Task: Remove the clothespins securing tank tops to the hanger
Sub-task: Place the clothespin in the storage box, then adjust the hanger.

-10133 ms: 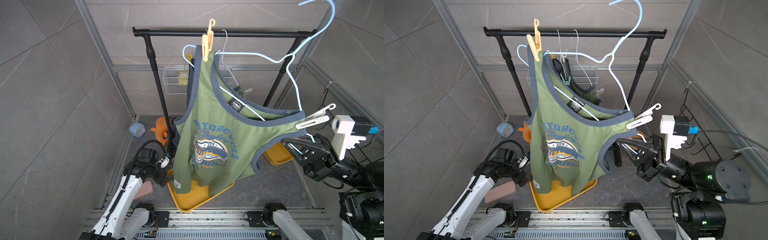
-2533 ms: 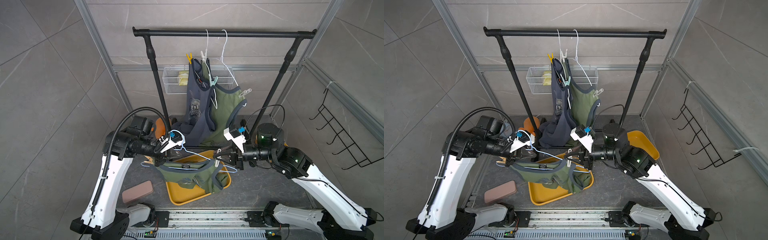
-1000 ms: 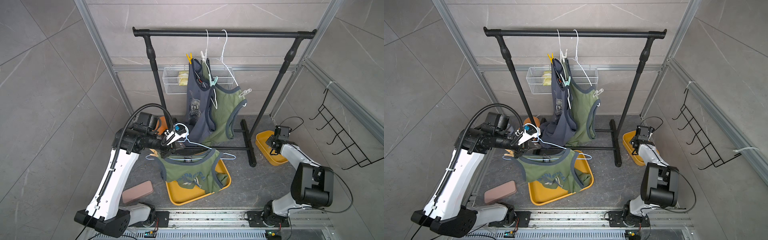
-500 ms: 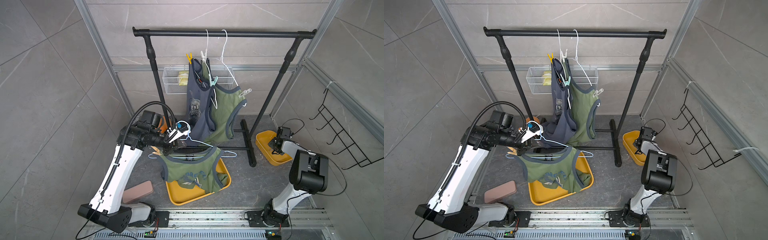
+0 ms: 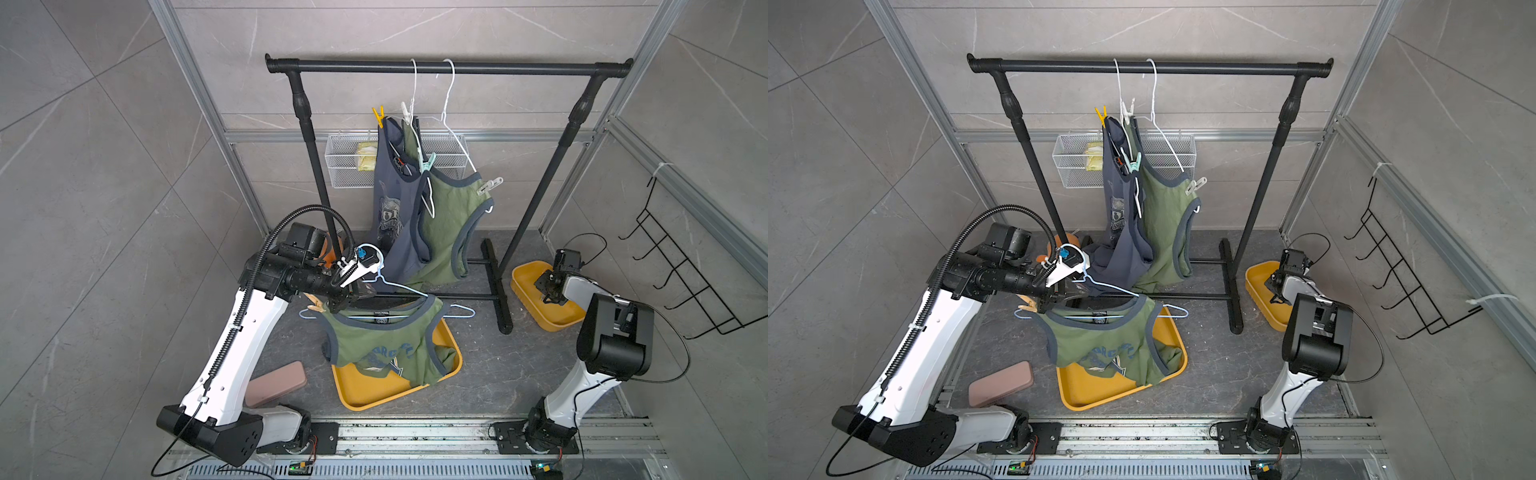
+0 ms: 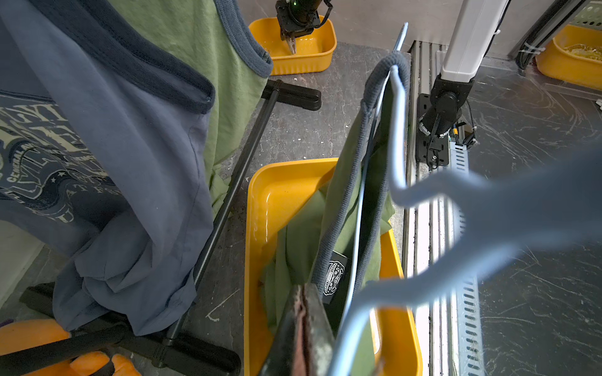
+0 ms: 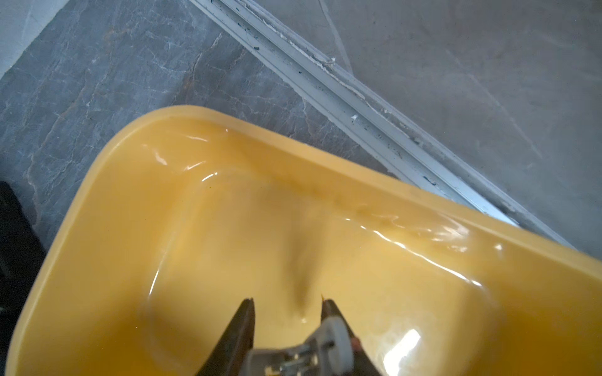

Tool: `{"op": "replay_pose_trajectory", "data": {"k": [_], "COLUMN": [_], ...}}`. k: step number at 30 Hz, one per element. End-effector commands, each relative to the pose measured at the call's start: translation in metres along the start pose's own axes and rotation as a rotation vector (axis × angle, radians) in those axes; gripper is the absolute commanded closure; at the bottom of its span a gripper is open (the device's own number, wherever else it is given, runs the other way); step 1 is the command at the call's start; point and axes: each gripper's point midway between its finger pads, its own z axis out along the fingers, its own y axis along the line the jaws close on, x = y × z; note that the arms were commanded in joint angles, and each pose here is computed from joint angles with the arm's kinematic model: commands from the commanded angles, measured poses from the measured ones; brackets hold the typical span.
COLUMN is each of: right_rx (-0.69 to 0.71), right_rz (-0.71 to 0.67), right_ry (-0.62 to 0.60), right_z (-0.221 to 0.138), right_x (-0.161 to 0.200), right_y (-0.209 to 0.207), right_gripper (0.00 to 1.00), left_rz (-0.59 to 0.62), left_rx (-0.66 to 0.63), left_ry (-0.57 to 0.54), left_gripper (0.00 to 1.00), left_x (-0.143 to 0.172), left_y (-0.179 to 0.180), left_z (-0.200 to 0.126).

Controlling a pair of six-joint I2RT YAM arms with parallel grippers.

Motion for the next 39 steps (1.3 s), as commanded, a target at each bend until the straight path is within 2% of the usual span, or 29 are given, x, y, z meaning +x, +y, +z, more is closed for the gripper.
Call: {"op": "replay_pose_trajectory", "data": {"k": [1, 7, 11, 17, 20, 23, 27, 30, 32, 33, 34, 39], "right_rx": [0.013, 0.022, -0.009, -0.227, -0.379, -0.708, -1.093, -1.278, -1.370, -1.411, -1.418, -1.431], "right_rz": [-0.001, 0.007, 0.029, 0.071, 0.017, -0.133, -0.449, -0.655, -0.780, -0.846, -0.904, -1.080], "right_ry": [0.040, 0.024, -0.028, -0.128, -0.166, -0.122, -0.088, -0.036, -0.002, 0.011, -0.002, -0.063], "right_z": [0.006, 0.001, -0.018, -0.098, -0.155, -0.230, -0.354, -0.426, -0.464, -0.481, -0.494, -0.529], "right_x": [0.007, 0.005, -0.004, -0.010, 0.003, 0.034, 0.101, 0.140, 0.164, 0.177, 0.185, 0.204], "right_y": [-0.003, -0.006, -0.004, 0.015, 0.027, 0.075, 0.133, 0.152, 0.160, 0.163, 0.166, 0.181], "right_gripper": [0.54, 0.45, 0.46, 0.56, 0.56, 0.57, 0.57, 0.58, 0.56, 0.46, 0.42, 0.40], "left_rz": [0.022, 0.029, 0.038, 0.038, 0.036, 0.023, -0.006, -0.029, -0.038, -0.040, -0.043, -0.043], "left_rx": [0.011, 0.008, 0.010, 0.032, 0.049, 0.077, 0.132, 0.169, 0.186, 0.192, 0.196, 0.191], "left_ry": [-0.061, -0.059, -0.059, -0.056, -0.058, -0.075, -0.092, -0.089, -0.084, -0.080, -0.079, -0.069], "left_gripper": [1.00, 1.00, 1.00, 1.00, 1.00, 1.00, 1.00, 1.00, 1.00, 1.00, 1.00, 1.00], "left_x": [-0.014, -0.013, -0.014, -0.014, -0.015, -0.020, -0.022, -0.019, -0.017, -0.017, -0.016, -0.016], "left_y": [-0.007, -0.008, -0.008, -0.008, -0.009, -0.012, -0.019, -0.024, -0.027, -0.028, -0.028, -0.029], "left_z": [-0.005, -0.006, -0.005, 0.000, 0.002, 0.003, 0.007, 0.012, 0.014, 0.015, 0.015, 0.014]}}
